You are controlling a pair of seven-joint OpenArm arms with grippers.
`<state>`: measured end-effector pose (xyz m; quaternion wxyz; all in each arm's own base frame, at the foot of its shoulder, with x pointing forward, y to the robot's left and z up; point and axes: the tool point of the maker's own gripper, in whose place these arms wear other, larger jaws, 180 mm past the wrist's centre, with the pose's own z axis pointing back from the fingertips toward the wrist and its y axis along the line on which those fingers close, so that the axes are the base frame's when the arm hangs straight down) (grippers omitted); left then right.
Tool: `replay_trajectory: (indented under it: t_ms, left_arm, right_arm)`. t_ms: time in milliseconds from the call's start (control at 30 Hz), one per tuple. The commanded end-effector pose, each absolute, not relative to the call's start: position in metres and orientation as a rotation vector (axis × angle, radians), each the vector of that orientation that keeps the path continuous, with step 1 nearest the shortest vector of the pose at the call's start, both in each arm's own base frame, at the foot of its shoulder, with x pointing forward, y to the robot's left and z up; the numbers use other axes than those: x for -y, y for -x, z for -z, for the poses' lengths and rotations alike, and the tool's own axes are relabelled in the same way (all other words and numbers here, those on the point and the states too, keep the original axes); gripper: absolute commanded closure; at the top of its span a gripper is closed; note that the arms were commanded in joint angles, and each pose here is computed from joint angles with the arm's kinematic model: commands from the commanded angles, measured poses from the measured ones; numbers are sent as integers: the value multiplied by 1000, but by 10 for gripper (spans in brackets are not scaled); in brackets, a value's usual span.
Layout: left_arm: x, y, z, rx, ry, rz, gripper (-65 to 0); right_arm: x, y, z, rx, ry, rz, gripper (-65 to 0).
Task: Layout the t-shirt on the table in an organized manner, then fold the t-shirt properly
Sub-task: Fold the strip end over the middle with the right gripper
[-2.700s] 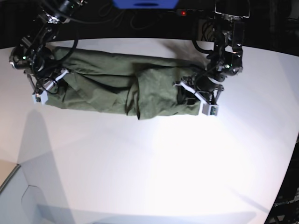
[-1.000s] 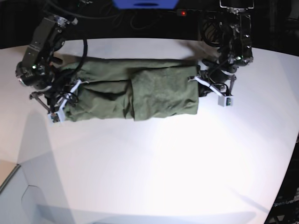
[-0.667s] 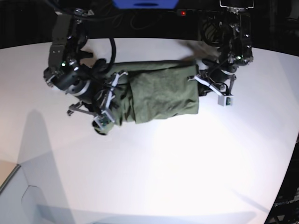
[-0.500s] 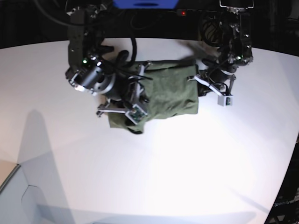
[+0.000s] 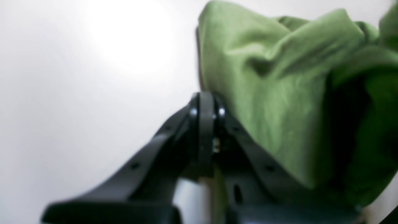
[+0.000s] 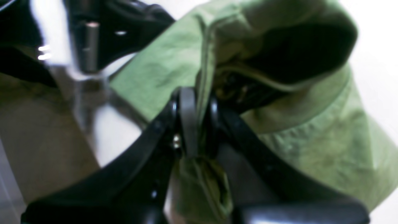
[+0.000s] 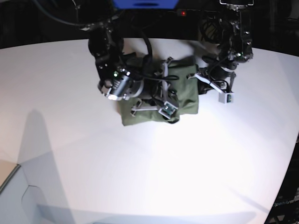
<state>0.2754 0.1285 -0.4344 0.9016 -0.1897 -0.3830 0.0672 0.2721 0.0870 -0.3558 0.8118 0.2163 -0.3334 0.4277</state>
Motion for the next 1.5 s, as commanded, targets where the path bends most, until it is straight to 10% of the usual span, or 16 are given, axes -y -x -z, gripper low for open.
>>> replay_trajectory:
  t_ms: [0,700,1067,1467]
  left_arm:
    - [-130,-270,439,757,373,-125,-1]
    - [-129,-273,437,764,377,-122,-1]
    - [-129,-274,437,765,376,-122,-1]
    - [-132,-280,413,827,367,-93,-1]
  right_arm:
    - [-101,-280,336,782,-508,-907,0]
    - [-106,-305,352,736,-509,-923,0]
    - [-126,-300,323,811,-509,-1018,-360]
    - [-66,-310,314,885,-457,-786,-355]
